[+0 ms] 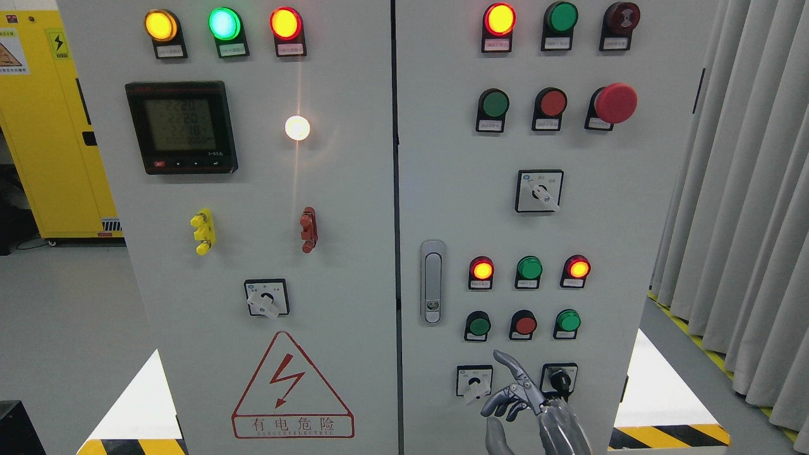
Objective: Press green start button
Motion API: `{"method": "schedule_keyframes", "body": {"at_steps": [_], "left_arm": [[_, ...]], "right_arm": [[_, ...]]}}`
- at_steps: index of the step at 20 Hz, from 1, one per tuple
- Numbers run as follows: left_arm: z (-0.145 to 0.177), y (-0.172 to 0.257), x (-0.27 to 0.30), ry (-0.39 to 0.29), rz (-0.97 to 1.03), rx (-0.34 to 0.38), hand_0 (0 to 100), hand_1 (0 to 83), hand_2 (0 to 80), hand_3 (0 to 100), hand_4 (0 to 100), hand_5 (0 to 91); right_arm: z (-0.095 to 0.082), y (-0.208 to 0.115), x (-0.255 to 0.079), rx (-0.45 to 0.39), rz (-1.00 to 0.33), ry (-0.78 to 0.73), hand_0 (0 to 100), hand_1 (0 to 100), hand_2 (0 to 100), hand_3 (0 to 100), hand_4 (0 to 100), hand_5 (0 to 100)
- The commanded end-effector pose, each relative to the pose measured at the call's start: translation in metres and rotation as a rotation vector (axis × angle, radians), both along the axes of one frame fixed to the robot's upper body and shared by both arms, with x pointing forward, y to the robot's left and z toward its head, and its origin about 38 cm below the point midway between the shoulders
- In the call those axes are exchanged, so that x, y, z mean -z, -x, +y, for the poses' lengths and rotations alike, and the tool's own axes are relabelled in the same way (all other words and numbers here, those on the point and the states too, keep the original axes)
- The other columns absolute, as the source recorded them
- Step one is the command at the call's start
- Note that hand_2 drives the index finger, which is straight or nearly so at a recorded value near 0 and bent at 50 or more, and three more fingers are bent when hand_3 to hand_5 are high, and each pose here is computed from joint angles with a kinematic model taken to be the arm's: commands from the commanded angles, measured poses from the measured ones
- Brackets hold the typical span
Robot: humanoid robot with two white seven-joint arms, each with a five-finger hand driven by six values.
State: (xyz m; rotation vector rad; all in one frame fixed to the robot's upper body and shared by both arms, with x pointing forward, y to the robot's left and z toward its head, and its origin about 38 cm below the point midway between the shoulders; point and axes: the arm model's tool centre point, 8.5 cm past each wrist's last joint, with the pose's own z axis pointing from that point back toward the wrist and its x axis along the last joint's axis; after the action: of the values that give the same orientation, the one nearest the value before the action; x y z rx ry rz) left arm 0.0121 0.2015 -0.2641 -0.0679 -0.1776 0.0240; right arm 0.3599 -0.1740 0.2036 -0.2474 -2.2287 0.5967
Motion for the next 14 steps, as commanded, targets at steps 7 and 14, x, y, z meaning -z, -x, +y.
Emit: {"method": "schedule_keyframes", "body": {"at_steps": [7, 14], "left_arm": [[0.0, 0.0001, 0.0, 0.0, 0.001, 0.0, 12, 55.6, 0.0, 0, 0, 0.0], [0.0, 0.0001, 0.0, 0.0, 0.001, 0.0, 12, 55.6, 0.0, 0, 0, 0.0]], "right_arm": [[0.0066, 0.0206, -0.0071, -0.086, 0.01, -0.132, 71, 74, 0, 7, 12, 10], [0.008, 0.021, -0.0053, -0.105, 0.031, -0.168, 67, 73, 0, 7, 13, 9]]}}
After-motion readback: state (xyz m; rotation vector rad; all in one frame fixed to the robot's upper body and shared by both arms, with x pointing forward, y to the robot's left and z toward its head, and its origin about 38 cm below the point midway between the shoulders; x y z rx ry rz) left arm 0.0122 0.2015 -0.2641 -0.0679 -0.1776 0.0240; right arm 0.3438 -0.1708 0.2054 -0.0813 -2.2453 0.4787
